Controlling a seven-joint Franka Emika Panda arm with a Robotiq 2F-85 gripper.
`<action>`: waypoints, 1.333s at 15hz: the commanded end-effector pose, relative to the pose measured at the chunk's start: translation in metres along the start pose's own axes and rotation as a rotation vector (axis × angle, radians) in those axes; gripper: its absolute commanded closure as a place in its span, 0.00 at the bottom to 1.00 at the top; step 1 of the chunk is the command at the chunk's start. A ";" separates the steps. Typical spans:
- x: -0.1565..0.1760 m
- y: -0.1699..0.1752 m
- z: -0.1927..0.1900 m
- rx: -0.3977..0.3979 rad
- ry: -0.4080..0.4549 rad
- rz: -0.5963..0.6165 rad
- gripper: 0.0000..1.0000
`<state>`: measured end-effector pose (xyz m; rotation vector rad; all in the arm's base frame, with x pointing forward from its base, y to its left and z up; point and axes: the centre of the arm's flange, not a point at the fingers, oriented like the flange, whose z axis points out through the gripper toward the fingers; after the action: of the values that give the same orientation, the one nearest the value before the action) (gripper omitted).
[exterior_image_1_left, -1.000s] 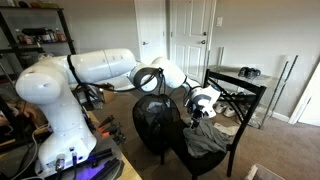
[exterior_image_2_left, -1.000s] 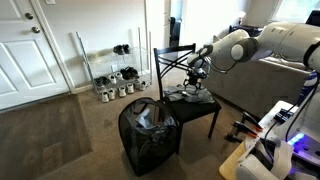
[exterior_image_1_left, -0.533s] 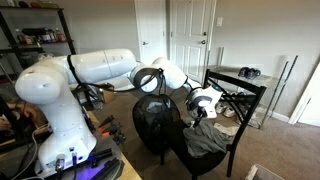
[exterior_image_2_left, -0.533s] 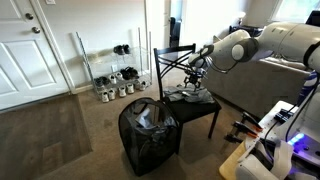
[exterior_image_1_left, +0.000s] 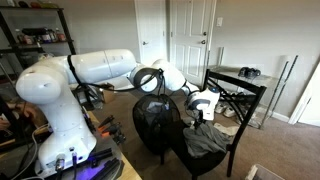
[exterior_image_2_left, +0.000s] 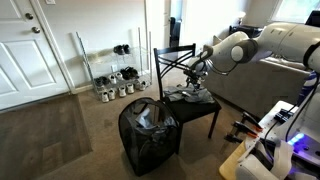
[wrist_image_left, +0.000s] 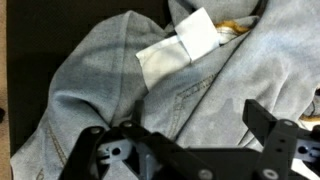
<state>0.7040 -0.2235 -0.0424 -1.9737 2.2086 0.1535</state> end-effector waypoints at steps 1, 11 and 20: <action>0.005 -0.022 0.024 -0.016 0.051 0.105 0.00; 0.009 -0.015 0.030 -0.059 0.151 0.221 0.00; -0.004 0.000 0.016 -0.047 0.136 0.248 0.00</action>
<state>0.6987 -0.2148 -0.0513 -1.8630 2.4865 0.1140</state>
